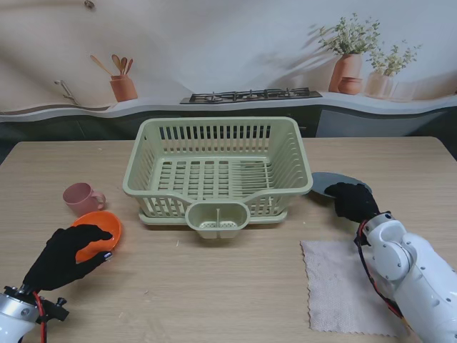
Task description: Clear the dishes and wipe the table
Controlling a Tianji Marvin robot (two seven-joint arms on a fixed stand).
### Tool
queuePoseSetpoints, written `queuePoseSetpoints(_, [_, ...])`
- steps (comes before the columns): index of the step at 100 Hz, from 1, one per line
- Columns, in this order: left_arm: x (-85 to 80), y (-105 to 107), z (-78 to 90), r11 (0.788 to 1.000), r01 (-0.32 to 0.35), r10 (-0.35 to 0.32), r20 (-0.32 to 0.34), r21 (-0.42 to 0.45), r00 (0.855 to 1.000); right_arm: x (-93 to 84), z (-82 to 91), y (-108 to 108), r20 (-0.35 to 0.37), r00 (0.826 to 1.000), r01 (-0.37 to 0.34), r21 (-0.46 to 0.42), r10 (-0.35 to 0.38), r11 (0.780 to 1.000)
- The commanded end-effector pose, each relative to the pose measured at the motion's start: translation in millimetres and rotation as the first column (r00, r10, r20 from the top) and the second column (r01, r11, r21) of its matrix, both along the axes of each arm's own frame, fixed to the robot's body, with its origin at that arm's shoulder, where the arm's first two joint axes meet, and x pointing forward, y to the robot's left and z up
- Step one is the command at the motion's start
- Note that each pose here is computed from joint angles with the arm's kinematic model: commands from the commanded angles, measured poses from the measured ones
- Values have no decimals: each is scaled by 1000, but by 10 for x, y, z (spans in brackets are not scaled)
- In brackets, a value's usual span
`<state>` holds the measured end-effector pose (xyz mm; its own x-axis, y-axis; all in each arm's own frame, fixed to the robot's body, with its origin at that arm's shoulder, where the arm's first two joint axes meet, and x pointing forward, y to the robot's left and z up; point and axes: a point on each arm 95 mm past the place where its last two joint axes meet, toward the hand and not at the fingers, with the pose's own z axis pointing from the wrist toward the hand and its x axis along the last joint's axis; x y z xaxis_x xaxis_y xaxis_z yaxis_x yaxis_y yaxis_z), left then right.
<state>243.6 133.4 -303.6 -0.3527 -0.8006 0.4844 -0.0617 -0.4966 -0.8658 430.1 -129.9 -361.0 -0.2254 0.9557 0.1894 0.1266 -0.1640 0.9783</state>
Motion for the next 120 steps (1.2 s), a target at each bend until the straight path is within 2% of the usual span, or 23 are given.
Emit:
queuePoseSetpoints(1, [-4,-13,-11,1000,5,-5,-9,1,1000,15,55,27,17,1000,-8,1,8,1000])
queuePoseSetpoints(21, [-5,-14,-11,1000,5,-5,-10,0,1000,-3,109,25,88,996,13,12,-14,1000])
queuePoseSetpoints(51, [-5,-11,-12,1000,5,-5,-8,0,1000,-34,239,-12,188,981,40,64,-52,997])
queuePoseSetpoints(84, [-8,-7,-15,1000,6,-6,-6,-1,1000,-43,454,-65,297,952,42,115,-75,992])
queuePoseSetpoints(120, [-9,-7,-15,1000,5,-5,-5,-1,1000,0,786,-57,394,918,-16,143,-42,990])
